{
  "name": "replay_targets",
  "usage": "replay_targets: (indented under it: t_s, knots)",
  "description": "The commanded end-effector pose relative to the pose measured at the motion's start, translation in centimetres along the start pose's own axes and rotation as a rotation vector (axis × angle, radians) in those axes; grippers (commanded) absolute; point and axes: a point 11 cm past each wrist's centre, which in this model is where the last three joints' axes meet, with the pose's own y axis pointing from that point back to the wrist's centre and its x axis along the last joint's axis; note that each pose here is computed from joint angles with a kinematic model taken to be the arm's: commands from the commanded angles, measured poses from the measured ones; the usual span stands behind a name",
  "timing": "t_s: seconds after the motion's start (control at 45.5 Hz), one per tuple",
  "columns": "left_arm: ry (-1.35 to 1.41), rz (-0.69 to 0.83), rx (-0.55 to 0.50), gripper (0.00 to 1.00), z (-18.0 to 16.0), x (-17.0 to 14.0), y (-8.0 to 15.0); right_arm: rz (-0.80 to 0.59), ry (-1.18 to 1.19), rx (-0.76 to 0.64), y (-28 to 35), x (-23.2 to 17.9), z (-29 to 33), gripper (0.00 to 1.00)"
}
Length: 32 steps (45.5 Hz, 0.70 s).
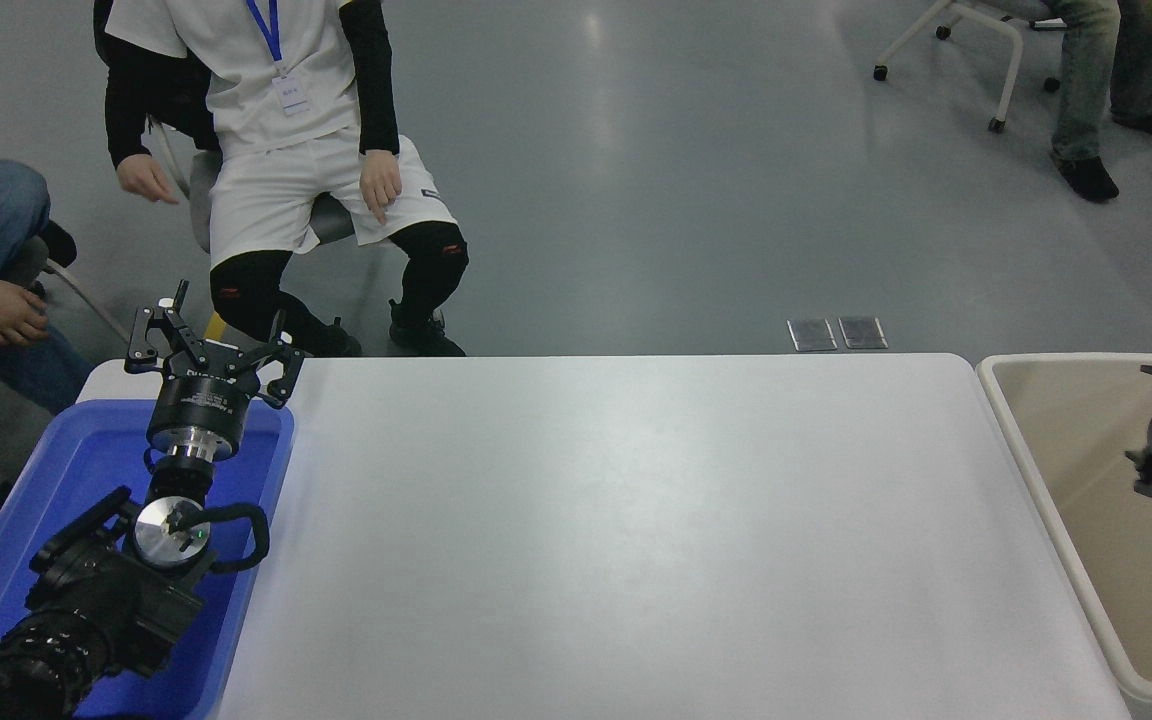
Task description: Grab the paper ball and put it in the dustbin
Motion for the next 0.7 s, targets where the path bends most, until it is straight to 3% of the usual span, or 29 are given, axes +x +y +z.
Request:
replay_targets:
  t_s: [0.0, 0.176, 0.418, 0.681]
  knots:
    - [0.0, 0.0, 0.0, 0.99, 0.0, 0.0, 0.0, -0.138, -0.196, 0.081, 0.4, -3.7, -1.4, 1.0]
    - [0.0, 0.0, 0.0, 0.99, 0.0, 0.0, 0.0, -0.259, -0.274, 0.245, 0.2, -6.2, -0.5, 1.0]
    - [0.0, 0.0, 0.0, 0.99, 0.0, 0.0, 0.0, -0.252, -0.362, 0.471, 0.2, -8.3, 0.9, 1.0]
    - [0.001, 0.0, -0.001, 0.99, 0.0, 0.0, 0.0, -0.297, -0.44, 0.579, 0.7, -11.7, 2.5, 1.0]
